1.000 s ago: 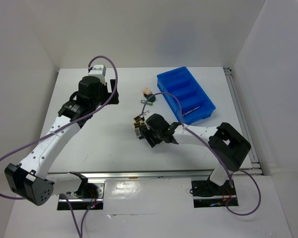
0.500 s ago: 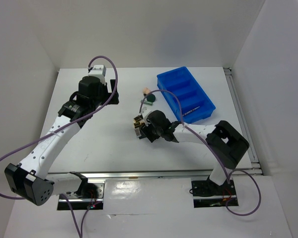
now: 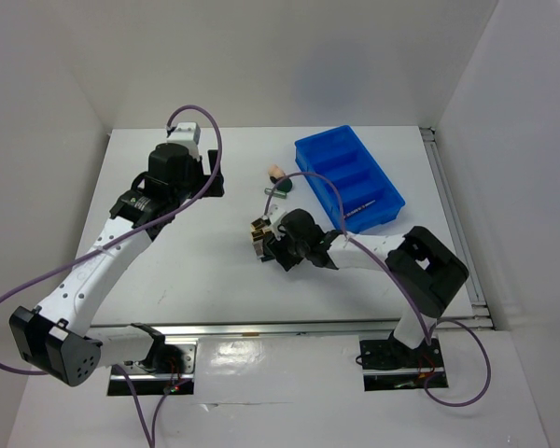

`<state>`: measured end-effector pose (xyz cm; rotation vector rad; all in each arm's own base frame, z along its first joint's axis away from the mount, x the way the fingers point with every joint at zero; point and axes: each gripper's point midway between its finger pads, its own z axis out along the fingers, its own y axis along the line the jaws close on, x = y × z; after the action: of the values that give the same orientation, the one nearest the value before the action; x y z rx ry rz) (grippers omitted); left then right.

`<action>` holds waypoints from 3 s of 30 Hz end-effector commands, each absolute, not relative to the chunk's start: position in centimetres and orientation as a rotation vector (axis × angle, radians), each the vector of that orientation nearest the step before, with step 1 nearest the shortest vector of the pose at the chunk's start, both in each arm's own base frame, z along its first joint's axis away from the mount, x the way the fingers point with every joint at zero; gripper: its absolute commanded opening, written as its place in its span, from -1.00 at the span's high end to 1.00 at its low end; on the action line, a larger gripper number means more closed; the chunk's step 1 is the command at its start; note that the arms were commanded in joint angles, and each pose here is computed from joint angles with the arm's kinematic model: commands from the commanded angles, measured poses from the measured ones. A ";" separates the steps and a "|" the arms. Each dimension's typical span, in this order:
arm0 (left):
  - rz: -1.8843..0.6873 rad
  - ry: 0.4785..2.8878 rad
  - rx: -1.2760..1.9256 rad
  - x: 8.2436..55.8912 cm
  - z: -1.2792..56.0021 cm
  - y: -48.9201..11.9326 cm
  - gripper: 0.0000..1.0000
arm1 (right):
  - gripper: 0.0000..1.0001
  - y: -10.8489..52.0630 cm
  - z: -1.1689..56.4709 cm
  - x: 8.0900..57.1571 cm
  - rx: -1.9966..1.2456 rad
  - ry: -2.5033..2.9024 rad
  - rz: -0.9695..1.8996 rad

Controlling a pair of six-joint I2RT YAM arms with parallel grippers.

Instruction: Organize the makeup

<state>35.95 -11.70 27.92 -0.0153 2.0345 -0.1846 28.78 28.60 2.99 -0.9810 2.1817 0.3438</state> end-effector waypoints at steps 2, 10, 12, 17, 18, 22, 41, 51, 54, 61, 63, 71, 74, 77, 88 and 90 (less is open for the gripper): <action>-0.202 2.001 0.005 36.3 29.1 -12.1 -0.99 | -0.29 28.6 2.2 28.9 -0.969 2.179 0.376; -0.202 2.001 0.005 36.3 29.1 -12.1 -0.99 | -0.23 28.2 1.0 27.8 -0.981 2.245 0.389; -0.202 2.001 0.005 36.3 29.1 -12.1 -0.99 | -0.07 28.4 1.6 27.7 -0.976 2.247 0.408; -0.199 2.010 0.006 36.2 28.7 -12.1 -0.99 | 0.46 28.8 1.2 25.9 -1.050 2.273 0.323; -0.199 2.010 0.006 36.2 28.7 -12.1 -0.99 | 0.55 29.5 1.6 25.6 -1.084 2.251 0.311; -0.199 2.010 0.006 36.2 28.7 -12.1 -0.99 | 0.83 29.6 0.7 24.3 -1.151 2.278 0.213; -0.236 2.015 0.015 36.2 28.4 -12.7 -0.99 | 1.00 19.1 18.1 34.7 0.155 2.260 0.532; -0.230 2.005 0.008 35.9 28.7 -12.4 -0.99 | 1.00 7.3 20.8 37.0 0.889 1.837 0.760; -0.239 2.006 0.014 35.8 28.7 -12.5 -0.99 | 1.00 6.1 19.8 37.4 1.012 1.837 0.715; -0.251 2.017 0.011 35.9 28.3 -12.8 -0.99 | 0.92 4.2 18.7 37.6 1.238 1.671 0.711; -0.254 2.008 0.010 36.0 28.7 -12.8 -0.99 | 0.92 4.0 18.0 37.6 1.261 1.669 0.704; -0.236 2.015 0.015 36.1 28.6 -12.6 -0.99 | 0.59 3.2 16.8 38.2 1.306 1.634 0.669; -0.244 2.018 0.021 36.3 28.7 -12.9 -0.99 | 0.18 3.4 16.3 38.7 1.303 1.662 0.659; -0.244 2.018 0.021 36.3 28.7 -12.9 -0.99 | -0.21 3.6 15.9 39.0 1.293 1.685 0.652; -0.241 2.027 0.022 36.3 28.2 -12.9 -0.99 | 0.20 6.4 20.8 40.4 0.861 1.735 0.608; -0.238 2.035 0.023 36.4 27.9 -12.9 -0.99 | 0.36 10.8 23.0 40.7 0.577 1.766 0.646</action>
<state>35.89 -12.50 26.88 0.0138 2.0659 -0.2200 38.73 6.05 15.97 1.0049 1.8378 0.5825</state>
